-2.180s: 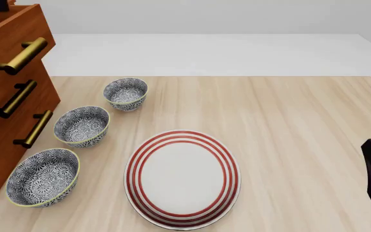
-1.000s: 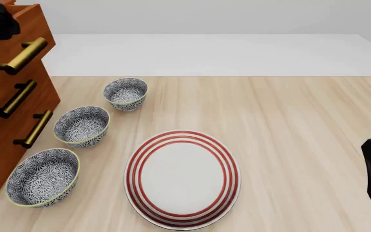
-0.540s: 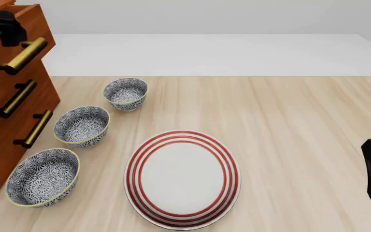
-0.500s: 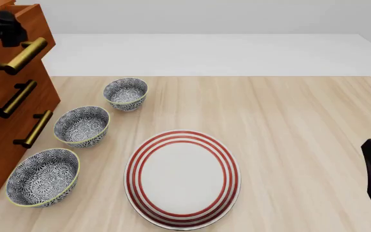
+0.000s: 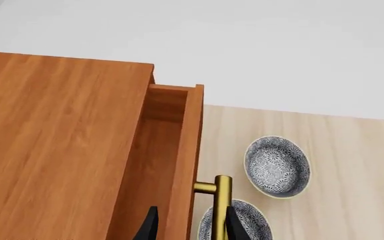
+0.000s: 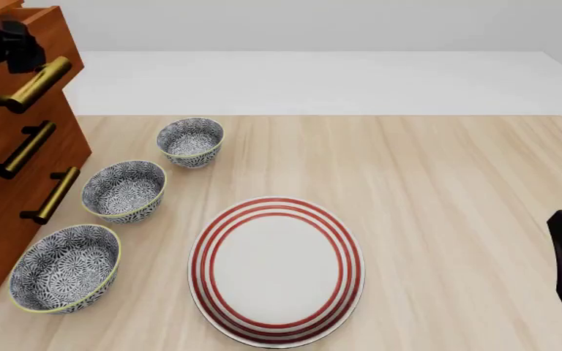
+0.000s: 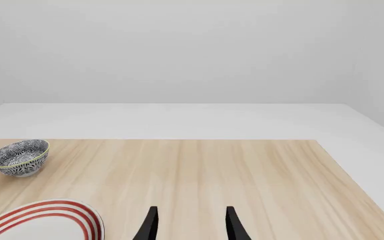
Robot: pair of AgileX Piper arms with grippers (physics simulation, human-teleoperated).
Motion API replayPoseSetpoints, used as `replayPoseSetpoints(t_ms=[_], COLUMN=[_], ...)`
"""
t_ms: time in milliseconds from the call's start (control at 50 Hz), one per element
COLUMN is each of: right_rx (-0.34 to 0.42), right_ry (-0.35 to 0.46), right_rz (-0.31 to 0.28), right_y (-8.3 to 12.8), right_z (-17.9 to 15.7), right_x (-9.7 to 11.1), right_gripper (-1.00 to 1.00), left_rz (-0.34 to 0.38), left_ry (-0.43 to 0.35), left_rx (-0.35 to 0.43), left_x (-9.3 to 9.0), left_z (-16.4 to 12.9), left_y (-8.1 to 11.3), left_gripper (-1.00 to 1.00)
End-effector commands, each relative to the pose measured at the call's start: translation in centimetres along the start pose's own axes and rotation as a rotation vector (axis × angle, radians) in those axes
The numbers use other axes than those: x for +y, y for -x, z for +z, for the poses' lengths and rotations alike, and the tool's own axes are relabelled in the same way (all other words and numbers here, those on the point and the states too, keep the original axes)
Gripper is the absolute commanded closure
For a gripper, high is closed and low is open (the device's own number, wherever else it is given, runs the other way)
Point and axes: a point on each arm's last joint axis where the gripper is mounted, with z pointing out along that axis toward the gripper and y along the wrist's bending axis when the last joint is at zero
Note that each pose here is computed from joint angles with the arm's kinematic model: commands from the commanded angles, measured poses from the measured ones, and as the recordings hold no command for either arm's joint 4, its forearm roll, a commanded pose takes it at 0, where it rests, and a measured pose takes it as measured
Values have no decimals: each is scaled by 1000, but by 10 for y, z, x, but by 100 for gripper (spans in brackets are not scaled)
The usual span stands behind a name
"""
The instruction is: Open the top drawer of the cabinet.
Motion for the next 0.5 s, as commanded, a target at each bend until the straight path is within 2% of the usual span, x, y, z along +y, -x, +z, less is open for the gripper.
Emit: replayPoseSetpoints(t_ms=[20, 500], right_rx=[0, 0], right_ry=[0, 0], right_rz=[0, 0], right_y=[0, 0], right_z=[0, 0], right_x=[0, 0], right_gripper=[-100, -100], left_rz=[-11, 8], left_ry=[-9, -17], left_rx=[48, 67], left_x=[-3, -5], left_z=[15, 16], left_y=[-10, -14], left_gripper=[-100, -100])
